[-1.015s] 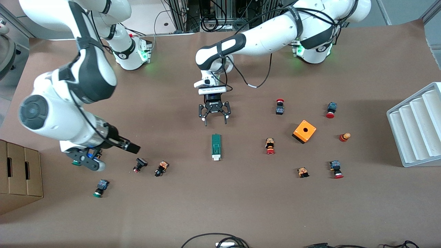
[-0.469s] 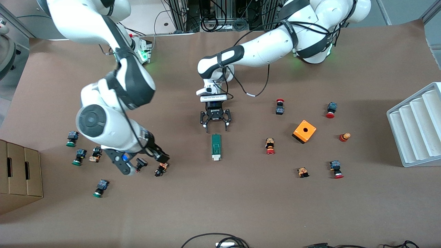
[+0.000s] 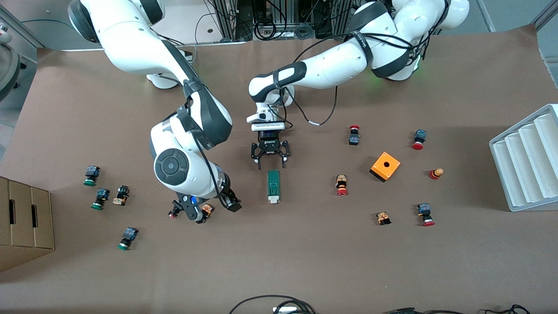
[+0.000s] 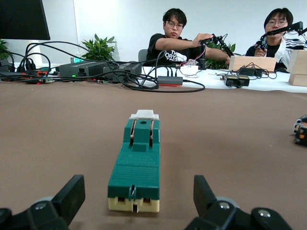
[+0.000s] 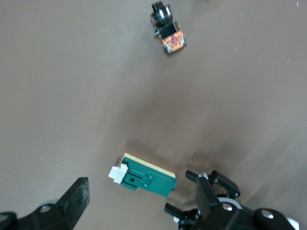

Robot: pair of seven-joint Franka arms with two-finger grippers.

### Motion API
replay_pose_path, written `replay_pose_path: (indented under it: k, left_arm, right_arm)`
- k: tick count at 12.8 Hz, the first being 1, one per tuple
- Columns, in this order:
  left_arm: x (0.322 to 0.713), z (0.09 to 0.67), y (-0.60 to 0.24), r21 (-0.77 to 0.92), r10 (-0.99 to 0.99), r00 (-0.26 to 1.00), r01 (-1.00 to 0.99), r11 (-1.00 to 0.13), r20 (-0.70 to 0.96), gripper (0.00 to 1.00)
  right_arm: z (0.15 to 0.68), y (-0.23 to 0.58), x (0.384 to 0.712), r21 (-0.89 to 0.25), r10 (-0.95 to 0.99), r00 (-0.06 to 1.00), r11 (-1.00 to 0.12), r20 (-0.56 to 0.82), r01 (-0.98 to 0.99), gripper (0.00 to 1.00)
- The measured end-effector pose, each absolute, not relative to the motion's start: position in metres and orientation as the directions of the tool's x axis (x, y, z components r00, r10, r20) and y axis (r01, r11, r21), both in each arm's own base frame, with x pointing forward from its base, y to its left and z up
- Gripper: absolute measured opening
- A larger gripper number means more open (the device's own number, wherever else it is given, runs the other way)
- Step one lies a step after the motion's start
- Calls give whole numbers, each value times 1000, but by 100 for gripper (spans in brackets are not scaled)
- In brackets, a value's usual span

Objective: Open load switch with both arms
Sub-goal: 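Lower the left gripper onto the switch while the right gripper approaches, then hold the switch with the left gripper while the right gripper reaches the lever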

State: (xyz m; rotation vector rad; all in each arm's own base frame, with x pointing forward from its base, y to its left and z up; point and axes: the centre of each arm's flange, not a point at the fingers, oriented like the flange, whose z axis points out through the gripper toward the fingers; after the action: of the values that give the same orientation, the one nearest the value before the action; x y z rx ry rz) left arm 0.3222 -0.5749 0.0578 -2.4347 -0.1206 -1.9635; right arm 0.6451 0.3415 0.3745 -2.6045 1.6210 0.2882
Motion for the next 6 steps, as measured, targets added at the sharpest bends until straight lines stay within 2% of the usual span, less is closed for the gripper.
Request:
replay_pose_path:
  k: [6]
  left_arm:
    - [331,57,-574,41,56,198,78,-996,979,100]
  right_arm:
    - [323,385,638,84,-946,274,-292,-175,-953,97]
